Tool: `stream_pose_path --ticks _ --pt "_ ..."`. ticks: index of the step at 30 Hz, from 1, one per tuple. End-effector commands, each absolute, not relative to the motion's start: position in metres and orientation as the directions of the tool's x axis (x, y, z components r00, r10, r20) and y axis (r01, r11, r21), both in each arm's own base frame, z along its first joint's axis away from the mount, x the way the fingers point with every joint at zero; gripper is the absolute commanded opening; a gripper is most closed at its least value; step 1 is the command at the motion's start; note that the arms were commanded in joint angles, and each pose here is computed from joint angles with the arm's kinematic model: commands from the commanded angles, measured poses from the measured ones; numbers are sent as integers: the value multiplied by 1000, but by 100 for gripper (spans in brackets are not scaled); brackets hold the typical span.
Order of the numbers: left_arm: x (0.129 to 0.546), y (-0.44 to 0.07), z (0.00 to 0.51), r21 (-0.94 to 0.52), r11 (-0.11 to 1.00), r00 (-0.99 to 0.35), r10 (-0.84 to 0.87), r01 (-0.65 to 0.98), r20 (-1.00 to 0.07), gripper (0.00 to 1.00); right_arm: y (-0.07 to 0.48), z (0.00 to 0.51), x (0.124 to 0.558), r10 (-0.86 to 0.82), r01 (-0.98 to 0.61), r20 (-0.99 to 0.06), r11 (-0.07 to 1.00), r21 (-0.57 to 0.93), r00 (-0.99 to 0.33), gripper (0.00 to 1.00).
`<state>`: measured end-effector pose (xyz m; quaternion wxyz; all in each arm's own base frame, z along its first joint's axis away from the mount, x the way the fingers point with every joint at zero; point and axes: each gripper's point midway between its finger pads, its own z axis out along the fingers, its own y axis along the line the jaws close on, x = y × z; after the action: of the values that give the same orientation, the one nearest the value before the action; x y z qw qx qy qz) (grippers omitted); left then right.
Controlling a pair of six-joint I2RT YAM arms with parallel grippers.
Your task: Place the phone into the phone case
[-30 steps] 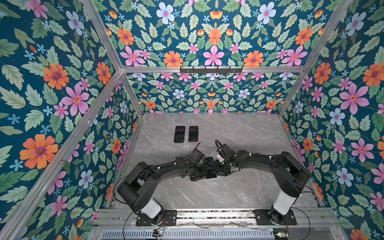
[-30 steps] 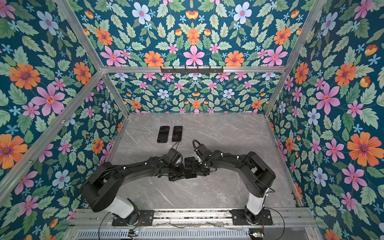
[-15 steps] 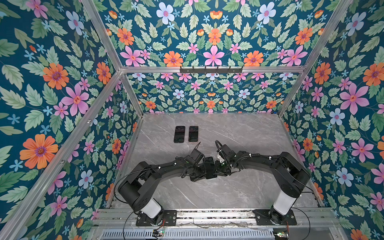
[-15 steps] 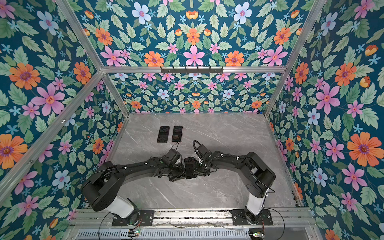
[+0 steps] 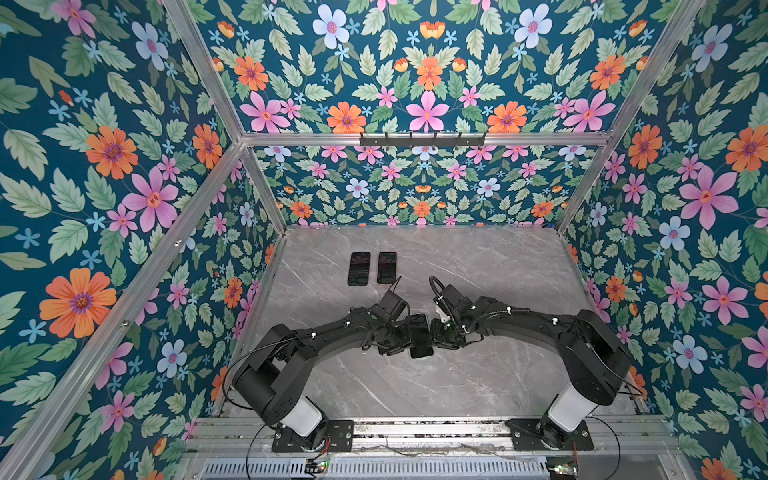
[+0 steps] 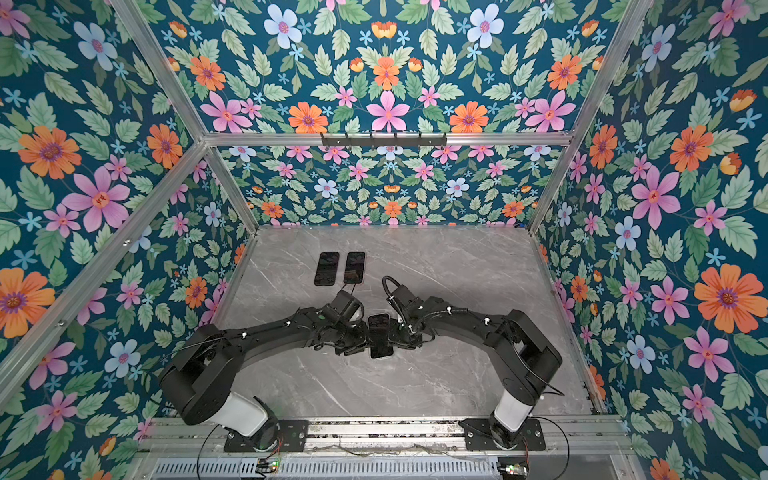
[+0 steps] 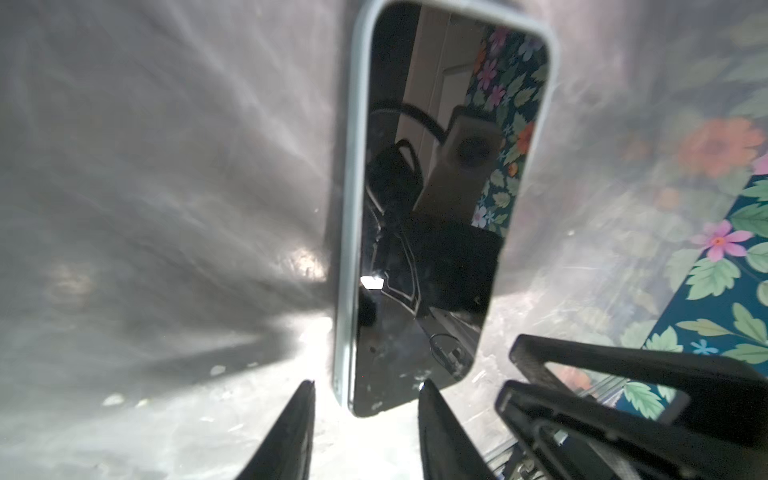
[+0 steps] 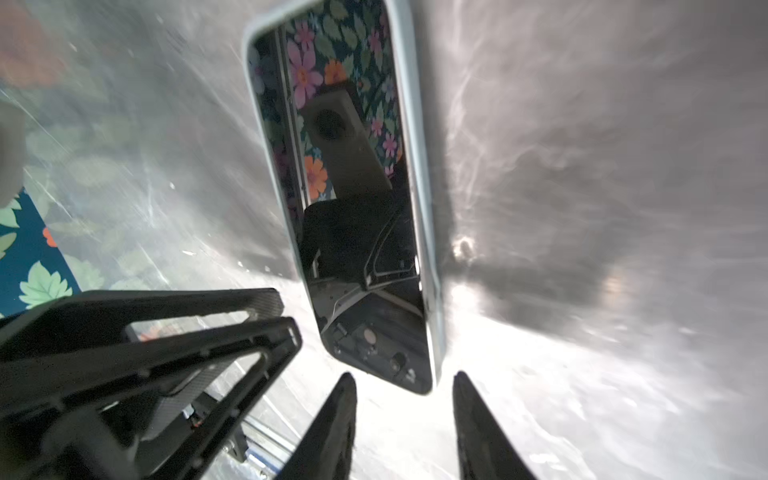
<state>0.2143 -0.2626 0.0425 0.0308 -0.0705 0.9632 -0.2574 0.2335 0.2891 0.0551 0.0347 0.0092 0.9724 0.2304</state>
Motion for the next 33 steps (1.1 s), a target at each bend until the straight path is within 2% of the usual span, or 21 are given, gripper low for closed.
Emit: stream_pose_path --ticks 1,18,33 --pt "207 -256 36 -488 866 -991 -130 -110 -7 44 275 47 222 23 10 -29 920 391 -999 40" --pt "198 -264 23 -561 819 -992 -127 -120 28 42 292 40 226 5 -1 -13 907 421 -1000 26" --pt "196 -268 19 -602 788 -990 -136 -131 37 40 302 30 219 -7 8 32 893 450 -999 8"
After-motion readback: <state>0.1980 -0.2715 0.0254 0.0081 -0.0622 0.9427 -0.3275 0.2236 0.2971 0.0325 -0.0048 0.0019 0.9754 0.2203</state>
